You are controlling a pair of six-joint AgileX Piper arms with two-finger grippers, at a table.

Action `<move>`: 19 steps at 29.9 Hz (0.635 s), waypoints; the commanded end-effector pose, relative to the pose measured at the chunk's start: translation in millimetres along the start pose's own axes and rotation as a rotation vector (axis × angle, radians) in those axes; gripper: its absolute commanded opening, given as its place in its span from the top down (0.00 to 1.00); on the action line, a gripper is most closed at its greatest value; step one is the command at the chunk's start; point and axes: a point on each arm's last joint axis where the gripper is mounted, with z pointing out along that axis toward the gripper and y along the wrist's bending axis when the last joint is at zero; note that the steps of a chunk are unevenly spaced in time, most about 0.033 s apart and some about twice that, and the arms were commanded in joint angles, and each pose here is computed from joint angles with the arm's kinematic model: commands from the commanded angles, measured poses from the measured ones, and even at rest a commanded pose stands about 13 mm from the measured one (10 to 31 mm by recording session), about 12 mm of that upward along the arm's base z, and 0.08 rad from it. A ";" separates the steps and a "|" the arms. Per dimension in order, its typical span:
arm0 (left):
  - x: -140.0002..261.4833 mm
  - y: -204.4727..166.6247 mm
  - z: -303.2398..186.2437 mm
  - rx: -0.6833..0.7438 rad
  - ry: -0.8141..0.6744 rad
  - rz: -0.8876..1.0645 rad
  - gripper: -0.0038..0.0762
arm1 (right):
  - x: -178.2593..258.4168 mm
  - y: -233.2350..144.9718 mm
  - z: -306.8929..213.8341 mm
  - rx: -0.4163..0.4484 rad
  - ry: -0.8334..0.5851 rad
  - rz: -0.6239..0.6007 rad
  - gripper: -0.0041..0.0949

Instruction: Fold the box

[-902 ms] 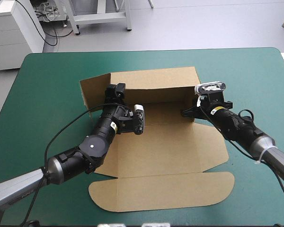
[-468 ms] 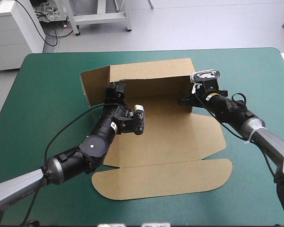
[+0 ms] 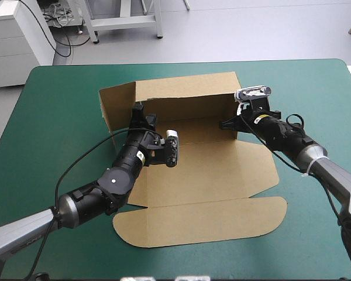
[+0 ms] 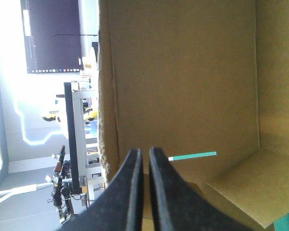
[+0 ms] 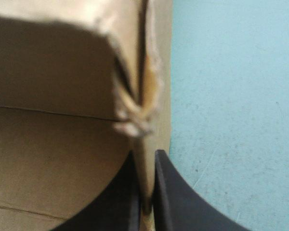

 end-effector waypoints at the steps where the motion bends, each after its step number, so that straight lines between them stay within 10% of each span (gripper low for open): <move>1: 2.7 20.1 -10.1 -0.065 0.018 0.011 0.95 | -27.1 -2.6 -15.9 0.019 -0.138 0.010 0.97; 19: 93.3 144.5 -15.1 0.211 0.113 -0.839 0.95 | -27.1 -2.6 -15.9 0.019 -0.138 0.010 0.97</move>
